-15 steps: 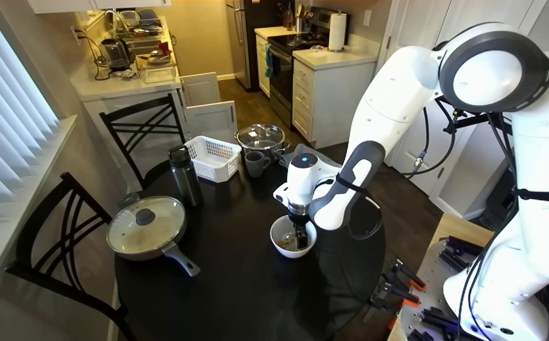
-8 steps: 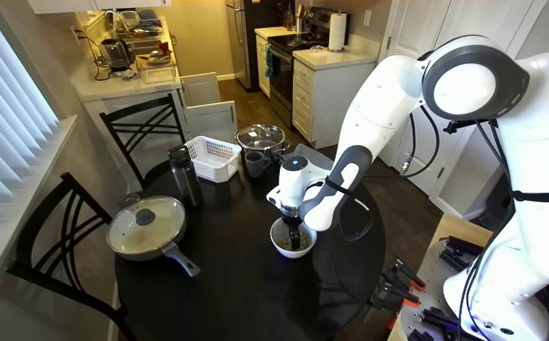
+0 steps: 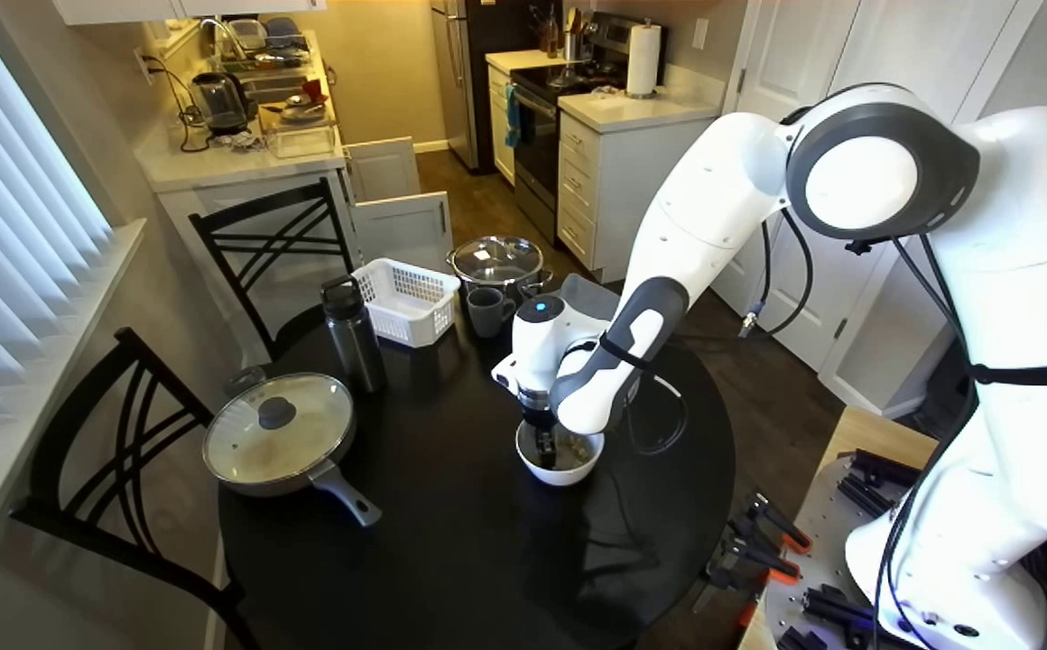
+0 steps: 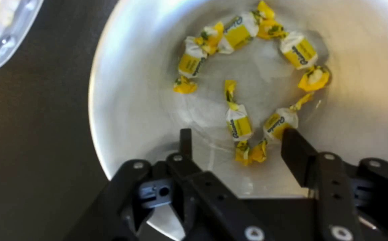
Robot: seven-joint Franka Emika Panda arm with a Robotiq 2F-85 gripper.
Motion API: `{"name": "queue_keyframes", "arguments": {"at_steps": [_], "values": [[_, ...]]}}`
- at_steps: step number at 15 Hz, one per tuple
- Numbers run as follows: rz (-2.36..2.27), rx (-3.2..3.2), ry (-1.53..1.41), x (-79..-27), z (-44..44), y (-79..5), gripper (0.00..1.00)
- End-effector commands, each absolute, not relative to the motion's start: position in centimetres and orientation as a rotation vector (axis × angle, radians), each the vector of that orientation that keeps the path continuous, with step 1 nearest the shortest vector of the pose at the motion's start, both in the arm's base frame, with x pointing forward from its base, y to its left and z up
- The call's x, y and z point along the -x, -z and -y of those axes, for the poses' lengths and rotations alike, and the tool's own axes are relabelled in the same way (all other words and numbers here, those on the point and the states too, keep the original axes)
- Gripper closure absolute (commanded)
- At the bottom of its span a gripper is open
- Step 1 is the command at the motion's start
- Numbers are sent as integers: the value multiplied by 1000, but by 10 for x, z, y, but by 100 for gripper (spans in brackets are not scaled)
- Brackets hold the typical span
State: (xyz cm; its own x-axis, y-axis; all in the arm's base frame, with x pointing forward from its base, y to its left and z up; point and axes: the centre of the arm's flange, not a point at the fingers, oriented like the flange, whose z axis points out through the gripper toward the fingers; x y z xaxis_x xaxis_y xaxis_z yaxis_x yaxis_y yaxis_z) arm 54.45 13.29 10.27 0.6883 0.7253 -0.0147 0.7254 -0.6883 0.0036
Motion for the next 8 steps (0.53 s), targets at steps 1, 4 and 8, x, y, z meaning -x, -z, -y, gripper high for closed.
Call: {"name": "queue_keyframes", "arguments": {"at_steps": [1,4,8], "values": [[-1268,-2882,50,-548,-135,-100,60],[-1294,-2865,63,-543,-137,-98,80],[-1289,-2873,69,-537,-133,-98,98]]}}
